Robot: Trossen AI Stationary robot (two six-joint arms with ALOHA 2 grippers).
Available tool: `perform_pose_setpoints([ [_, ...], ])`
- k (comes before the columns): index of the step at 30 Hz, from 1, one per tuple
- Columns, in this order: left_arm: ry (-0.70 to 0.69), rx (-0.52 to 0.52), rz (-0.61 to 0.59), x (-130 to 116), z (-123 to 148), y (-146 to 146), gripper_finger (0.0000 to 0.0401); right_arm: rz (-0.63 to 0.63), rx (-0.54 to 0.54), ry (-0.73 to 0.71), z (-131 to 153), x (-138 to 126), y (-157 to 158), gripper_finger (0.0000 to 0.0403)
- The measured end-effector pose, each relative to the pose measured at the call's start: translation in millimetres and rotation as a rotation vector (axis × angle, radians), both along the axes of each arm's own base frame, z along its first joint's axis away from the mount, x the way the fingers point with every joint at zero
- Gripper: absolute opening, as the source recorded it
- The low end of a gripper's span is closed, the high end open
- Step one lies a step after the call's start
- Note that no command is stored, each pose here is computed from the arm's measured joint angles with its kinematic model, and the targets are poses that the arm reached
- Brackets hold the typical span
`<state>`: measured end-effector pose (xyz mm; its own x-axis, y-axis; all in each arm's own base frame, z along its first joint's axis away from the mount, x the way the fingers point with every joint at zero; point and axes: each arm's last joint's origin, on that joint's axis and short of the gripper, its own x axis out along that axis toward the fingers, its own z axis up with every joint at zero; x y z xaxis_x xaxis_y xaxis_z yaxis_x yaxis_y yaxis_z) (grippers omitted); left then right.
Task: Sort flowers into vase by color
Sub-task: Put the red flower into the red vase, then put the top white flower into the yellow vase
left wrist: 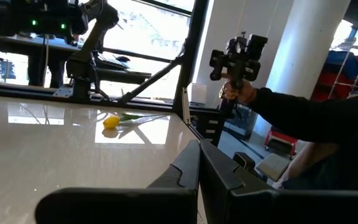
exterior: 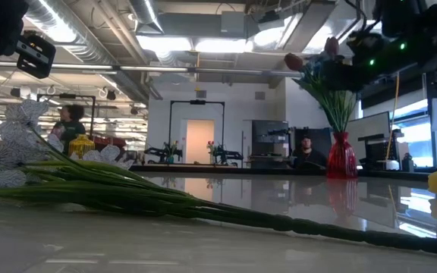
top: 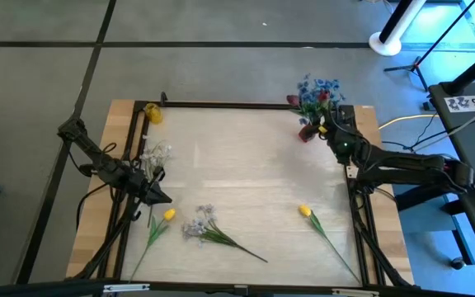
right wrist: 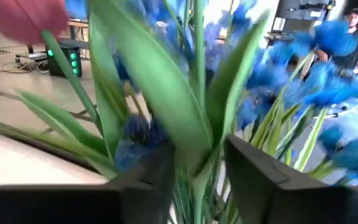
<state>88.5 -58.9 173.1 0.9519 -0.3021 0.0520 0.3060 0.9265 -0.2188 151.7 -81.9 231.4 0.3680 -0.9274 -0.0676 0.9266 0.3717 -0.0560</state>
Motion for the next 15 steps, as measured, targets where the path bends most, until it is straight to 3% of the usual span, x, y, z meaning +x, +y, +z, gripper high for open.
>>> perform_pose_setpoints([
  [7,0.000,0.000,0.000,0,0,0,0.0000,0.078,0.051,0.030,31,-6,20,0.0210],
  [15,0.000,0.000,0.000,0,0,0,0.0000,0.246,0.053,0.010,51,-15,50,0.0213],
])
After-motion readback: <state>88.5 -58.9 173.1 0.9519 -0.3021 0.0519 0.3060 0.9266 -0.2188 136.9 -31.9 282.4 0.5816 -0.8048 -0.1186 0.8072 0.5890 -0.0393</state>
